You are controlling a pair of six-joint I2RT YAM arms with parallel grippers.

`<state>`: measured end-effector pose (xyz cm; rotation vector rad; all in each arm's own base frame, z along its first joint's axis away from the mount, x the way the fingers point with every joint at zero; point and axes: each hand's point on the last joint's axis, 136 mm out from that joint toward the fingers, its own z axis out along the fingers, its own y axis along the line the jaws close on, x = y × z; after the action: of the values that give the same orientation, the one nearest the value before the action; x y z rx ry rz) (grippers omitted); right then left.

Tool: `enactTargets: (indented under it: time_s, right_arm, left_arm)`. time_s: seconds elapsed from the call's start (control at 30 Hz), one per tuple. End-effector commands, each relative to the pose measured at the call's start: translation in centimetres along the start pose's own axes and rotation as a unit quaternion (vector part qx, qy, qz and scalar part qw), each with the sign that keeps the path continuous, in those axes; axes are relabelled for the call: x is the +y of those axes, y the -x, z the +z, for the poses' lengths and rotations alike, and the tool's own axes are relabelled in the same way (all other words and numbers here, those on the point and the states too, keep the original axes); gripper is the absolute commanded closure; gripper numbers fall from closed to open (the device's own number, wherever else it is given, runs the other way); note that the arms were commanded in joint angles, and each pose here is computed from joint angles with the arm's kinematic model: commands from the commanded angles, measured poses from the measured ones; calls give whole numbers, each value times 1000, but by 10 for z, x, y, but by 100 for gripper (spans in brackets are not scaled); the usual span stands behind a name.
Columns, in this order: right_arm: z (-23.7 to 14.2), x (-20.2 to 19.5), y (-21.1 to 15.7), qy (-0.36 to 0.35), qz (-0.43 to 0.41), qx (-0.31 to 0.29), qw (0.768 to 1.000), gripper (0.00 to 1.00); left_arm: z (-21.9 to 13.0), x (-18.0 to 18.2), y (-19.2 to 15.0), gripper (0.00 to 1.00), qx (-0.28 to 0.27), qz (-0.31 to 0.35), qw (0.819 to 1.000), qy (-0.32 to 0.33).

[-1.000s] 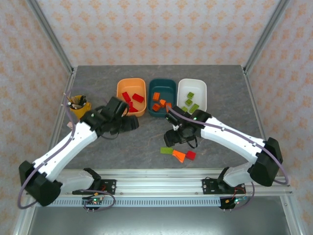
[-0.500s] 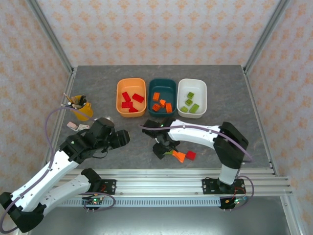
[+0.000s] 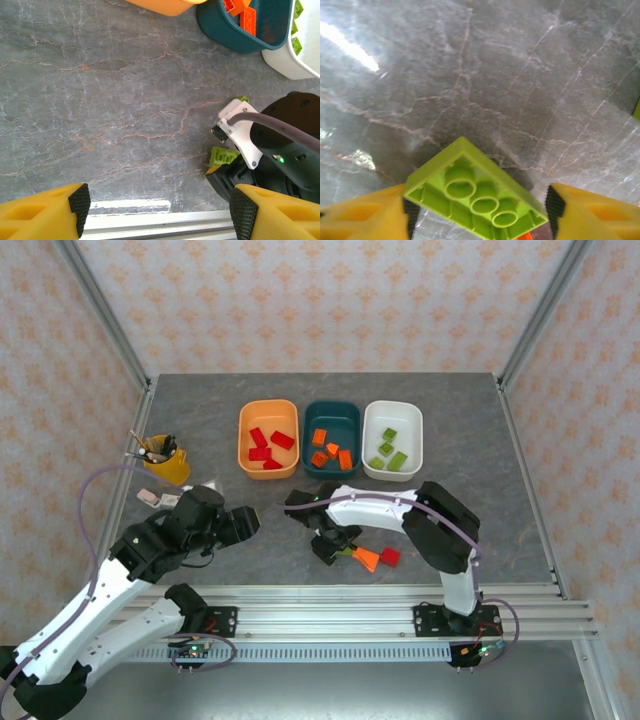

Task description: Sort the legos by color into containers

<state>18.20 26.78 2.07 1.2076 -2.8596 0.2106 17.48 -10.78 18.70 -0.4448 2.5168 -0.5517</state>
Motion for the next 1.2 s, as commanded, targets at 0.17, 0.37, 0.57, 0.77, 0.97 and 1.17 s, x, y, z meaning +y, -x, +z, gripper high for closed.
enactTargets:
  time_s: [0.17, 0.37, 0.57, 0.77, 0.97, 1.17]
  right_arm:
    - [8, -13, 11, 24, 29, 4, 999, 51]
    - [11, -19, 16, 28, 43, -3, 999, 63]
    - [-1, -25, 31, 18, 62, -40, 997, 71]
    - [-46, -46, 50, 15, 106, -102, 989, 73]
    - [-111, -113, 65, 23, 218, -176, 960, 73]
    - [-136, -204, 74, 26, 350, -217, 911, 73]
  left_arm:
    - [-2, 7, 1, 23, -7, -7, 1000, 16]
    - [0, 3, 0, 23, -2, -7, 1000, 9]
    - [4, -2, -1, 24, 3, -5, 1000, 1]
    - [7, -13, 4, 24, 2, -3, 1000, -13]
    - [17, -42, 15, 24, 6, 8, 999, -41]
    - [33, -78, 31, 24, 11, 34, 998, -53]
